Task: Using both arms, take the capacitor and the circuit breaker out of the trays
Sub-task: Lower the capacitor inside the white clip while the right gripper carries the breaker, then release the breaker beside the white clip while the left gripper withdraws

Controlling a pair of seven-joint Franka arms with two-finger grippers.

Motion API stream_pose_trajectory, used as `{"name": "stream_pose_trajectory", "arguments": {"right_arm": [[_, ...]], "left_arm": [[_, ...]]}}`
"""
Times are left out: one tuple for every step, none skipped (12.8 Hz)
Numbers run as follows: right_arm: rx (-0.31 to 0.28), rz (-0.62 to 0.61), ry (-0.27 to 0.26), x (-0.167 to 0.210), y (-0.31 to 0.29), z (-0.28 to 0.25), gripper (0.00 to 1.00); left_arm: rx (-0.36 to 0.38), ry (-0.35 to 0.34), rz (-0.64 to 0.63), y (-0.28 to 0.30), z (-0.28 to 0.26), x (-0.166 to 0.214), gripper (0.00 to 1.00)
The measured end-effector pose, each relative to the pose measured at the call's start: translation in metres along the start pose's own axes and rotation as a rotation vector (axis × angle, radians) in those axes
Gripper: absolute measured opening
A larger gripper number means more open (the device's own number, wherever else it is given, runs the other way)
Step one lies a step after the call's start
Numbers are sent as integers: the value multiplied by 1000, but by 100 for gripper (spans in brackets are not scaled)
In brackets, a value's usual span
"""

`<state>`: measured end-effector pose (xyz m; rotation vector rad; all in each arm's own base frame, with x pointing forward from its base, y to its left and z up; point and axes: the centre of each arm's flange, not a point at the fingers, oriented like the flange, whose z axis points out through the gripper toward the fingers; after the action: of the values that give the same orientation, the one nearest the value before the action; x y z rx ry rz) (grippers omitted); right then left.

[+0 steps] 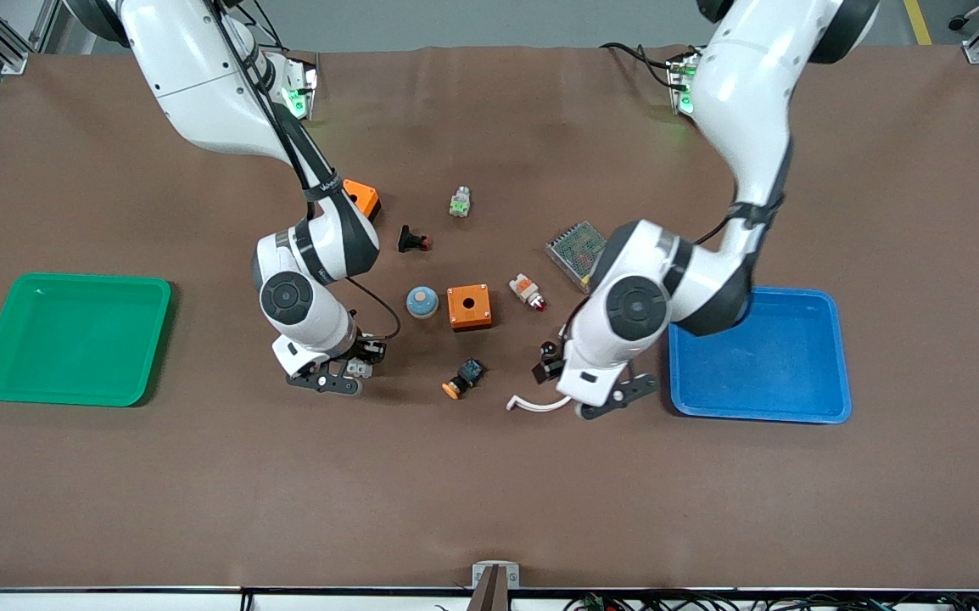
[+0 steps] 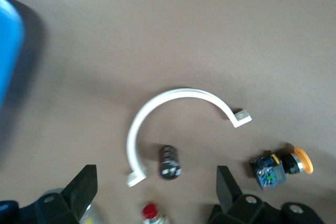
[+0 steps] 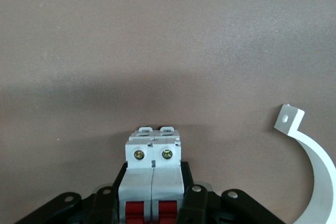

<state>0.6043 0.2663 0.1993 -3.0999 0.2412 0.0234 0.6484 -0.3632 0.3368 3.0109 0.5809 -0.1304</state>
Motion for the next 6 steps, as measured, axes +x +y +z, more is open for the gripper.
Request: {"name": "stream_pose_trajectory", "arguments": {"right_arm": [[1,2,4,2,0,-3,55],[-1,5,6,7,1,-7,66],[-15,5,-8,13,3,-16,77],[-40,-10,-34,22,7,-32,88],[-64,-39,-64,35,13,-58,99],[-78,-71,-95,49,25,-90,100]], "left_arm": [[16,-17,27,-18,-29,7,100],[30,-35,54,-38,-57,14,100],[40,-52,81,-58,-83,19,100],[45,-63,111,-78,-106,22,100],[46,-70,140,-99,-126,23,100],[44,-74,163,-119,-142,23,100]]}}
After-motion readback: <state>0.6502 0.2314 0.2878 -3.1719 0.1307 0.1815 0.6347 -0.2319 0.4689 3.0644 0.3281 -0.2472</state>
